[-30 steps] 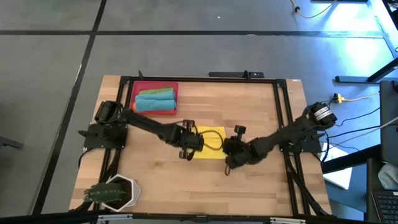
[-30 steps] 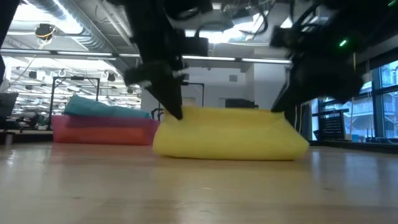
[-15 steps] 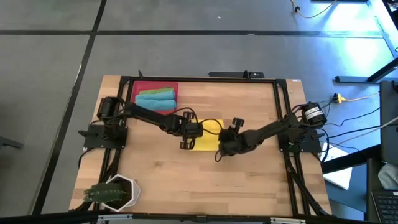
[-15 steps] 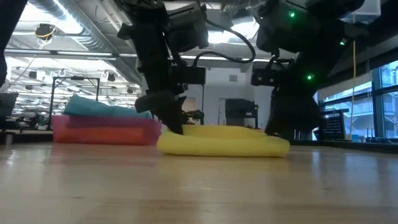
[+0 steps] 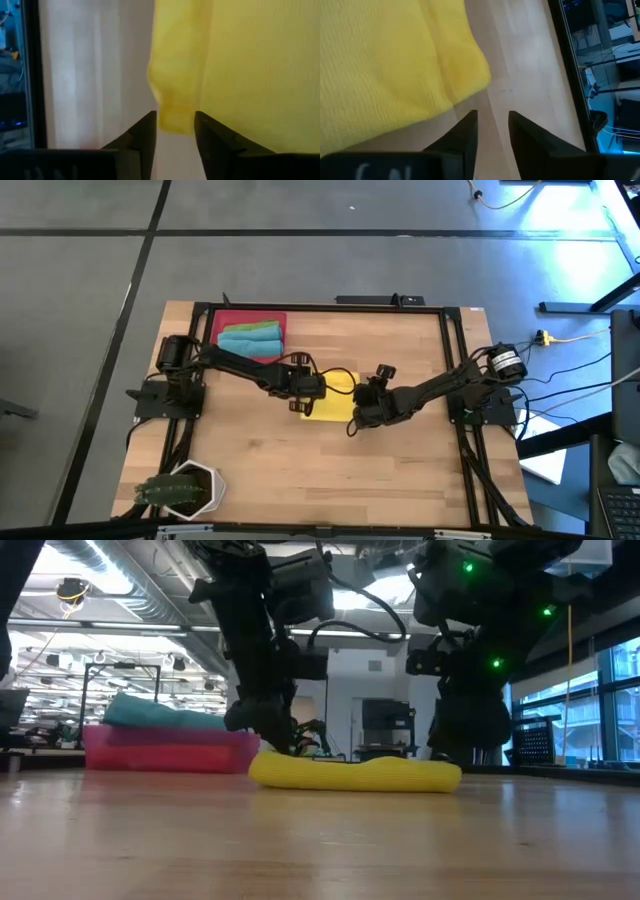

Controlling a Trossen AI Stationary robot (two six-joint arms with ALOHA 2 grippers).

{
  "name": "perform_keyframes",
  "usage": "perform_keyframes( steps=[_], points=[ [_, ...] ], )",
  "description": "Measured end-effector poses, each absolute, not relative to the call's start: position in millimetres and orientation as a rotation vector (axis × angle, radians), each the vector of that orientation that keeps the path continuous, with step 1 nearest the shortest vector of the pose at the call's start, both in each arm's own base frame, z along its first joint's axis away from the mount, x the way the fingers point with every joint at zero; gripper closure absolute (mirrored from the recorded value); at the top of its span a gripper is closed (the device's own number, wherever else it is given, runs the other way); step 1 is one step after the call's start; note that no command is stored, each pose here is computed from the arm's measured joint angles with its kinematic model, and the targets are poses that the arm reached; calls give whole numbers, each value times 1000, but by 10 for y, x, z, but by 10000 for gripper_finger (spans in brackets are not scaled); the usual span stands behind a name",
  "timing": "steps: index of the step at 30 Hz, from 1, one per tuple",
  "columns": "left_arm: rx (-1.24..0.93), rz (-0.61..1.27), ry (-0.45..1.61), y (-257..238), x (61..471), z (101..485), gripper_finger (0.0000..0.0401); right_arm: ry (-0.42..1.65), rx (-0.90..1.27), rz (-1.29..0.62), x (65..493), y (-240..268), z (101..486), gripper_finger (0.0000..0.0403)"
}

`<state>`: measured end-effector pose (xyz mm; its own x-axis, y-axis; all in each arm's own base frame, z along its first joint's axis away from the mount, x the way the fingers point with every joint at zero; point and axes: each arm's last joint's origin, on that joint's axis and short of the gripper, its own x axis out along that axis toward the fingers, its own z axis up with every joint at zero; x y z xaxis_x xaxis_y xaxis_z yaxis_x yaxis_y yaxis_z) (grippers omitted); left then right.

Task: Roll microfiber towels into tight, uniform cylinder then place into a basket
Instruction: Roll the yellow microfiber towel

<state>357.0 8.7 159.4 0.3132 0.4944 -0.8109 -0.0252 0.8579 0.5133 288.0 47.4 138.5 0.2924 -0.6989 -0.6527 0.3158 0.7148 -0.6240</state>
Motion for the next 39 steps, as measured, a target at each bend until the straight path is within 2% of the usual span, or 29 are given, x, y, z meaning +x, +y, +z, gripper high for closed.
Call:
perform_keyframes(
  steps=[5,11,22,29,34,39],
  points=[
    [442,377,1206,9,3480,1756,256,1065,-411,-692,2803,524,1513,287],
    [466,273,1116,-389,3401,1969,254,1059,-444,-559,2687,742,1663,287],
    [530,98,1159,-828,3422,1666,253,976,-390,-99,2721,1091,1507,287],
    [427,35,1062,-988,3507,1635,250,972,-356,-34,2687,1100,1413,283],
    [428,65,1064,-933,3518,1636,240,952,-364,-23,2705,1107,1423,230],
    [422,78,1104,-851,3521,1595,206,944,-370,-42,2725,1092,1413,164]
  ],
)
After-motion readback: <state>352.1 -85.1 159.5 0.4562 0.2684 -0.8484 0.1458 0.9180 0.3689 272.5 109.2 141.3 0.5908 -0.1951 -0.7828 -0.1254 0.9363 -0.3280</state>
